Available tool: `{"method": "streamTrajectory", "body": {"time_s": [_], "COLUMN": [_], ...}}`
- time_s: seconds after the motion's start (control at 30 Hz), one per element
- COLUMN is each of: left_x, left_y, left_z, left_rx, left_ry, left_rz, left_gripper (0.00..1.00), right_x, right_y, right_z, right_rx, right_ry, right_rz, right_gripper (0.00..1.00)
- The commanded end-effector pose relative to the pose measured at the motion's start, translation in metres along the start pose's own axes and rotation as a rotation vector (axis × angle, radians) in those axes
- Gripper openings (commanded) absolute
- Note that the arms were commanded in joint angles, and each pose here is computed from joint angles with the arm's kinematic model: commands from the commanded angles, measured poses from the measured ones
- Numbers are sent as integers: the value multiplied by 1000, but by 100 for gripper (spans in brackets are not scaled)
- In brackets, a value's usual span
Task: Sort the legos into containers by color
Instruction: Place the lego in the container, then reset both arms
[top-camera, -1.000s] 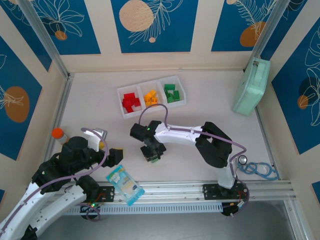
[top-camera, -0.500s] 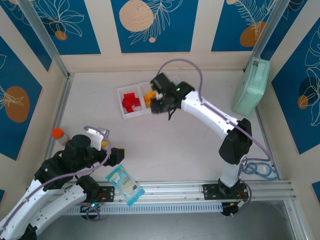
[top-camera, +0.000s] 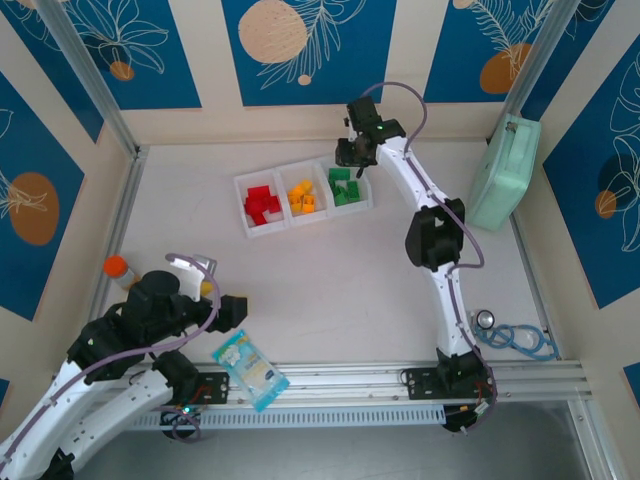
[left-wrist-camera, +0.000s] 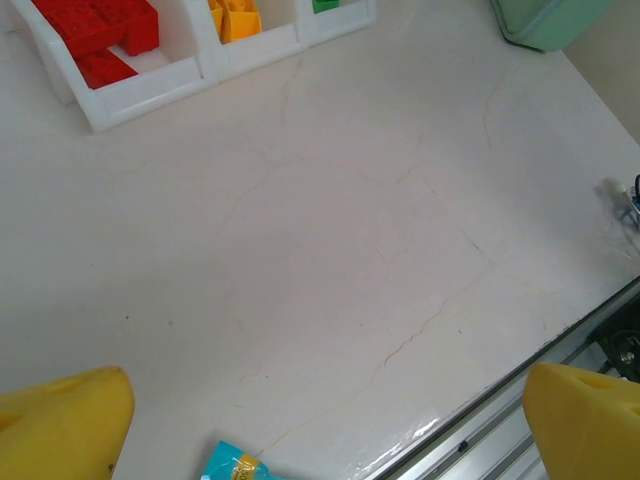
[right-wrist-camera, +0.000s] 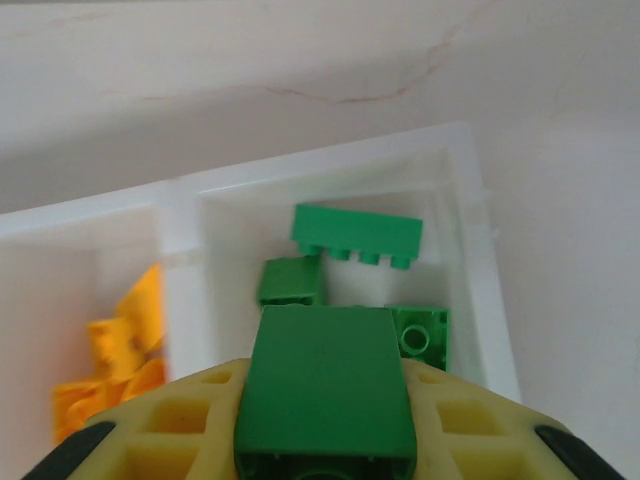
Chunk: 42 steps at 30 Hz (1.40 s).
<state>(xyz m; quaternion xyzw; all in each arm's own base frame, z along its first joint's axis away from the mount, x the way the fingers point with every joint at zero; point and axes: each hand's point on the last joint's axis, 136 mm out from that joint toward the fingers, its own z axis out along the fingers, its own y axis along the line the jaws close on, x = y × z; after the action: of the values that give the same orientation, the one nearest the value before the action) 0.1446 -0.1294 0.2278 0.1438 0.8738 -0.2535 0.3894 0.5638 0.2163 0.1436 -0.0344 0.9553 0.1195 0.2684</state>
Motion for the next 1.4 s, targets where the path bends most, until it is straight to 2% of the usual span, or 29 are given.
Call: {"method": "streamTrajectory", "body": {"time_s": [0.0,0.2,0.3,0.33,0.4,0.5,0.57,0.8,0.93,1.0,1.1,1.2,1.3,1.37], "left_x": [-1,-1,-1,-1,0,0,0,-4,-25,-41,-61,-75,-78,-76], "left_y": [2,3,5,5,7,9,13,29,44,49,58,69,93,114], "left_z": [1,2,3,3,5,7,8,11,17,22,34,44,53,54], "left_rx": [-13,-18,-28,-32,-42,-56,-79,-168,-259,-298,-370,-470,-616,-687], "left_ry": [-9,-8,-4,-1,7,12,12,-19,-130,-207,-322,-401,-461,-489], "left_rz": [6,6,3,2,1,-2,-6,-5,24,62,154,262,352,322], "left_gripper": [99,99,99,99,100,99,99,99,99,99,99,99,99,99], "right_x": [-3,4,7,9,6,1,-1,11,30,43,68,99,129,151], "right_y": [11,7,10,9,7,0,1,5,-11,-31,-73,-118,-134,-129], "right_z": [7,23,23,21,12,-11,-27,-96,-132,-146,-151,-143,-120,-102], "right_rx": [-78,-97,-102,-102,-86,-59,-73,-109,-83,-4,121,205,190,160], "right_ry": [17,47,57,62,59,42,35,-77,-183,-270,-382,-422,-469,-478], "right_rz": [7,25,19,17,28,82,103,60,45,34,58,103,1,-138], "right_gripper": [27,31,41,48,75,92,100,99,99,99,99,99,99,99]}}
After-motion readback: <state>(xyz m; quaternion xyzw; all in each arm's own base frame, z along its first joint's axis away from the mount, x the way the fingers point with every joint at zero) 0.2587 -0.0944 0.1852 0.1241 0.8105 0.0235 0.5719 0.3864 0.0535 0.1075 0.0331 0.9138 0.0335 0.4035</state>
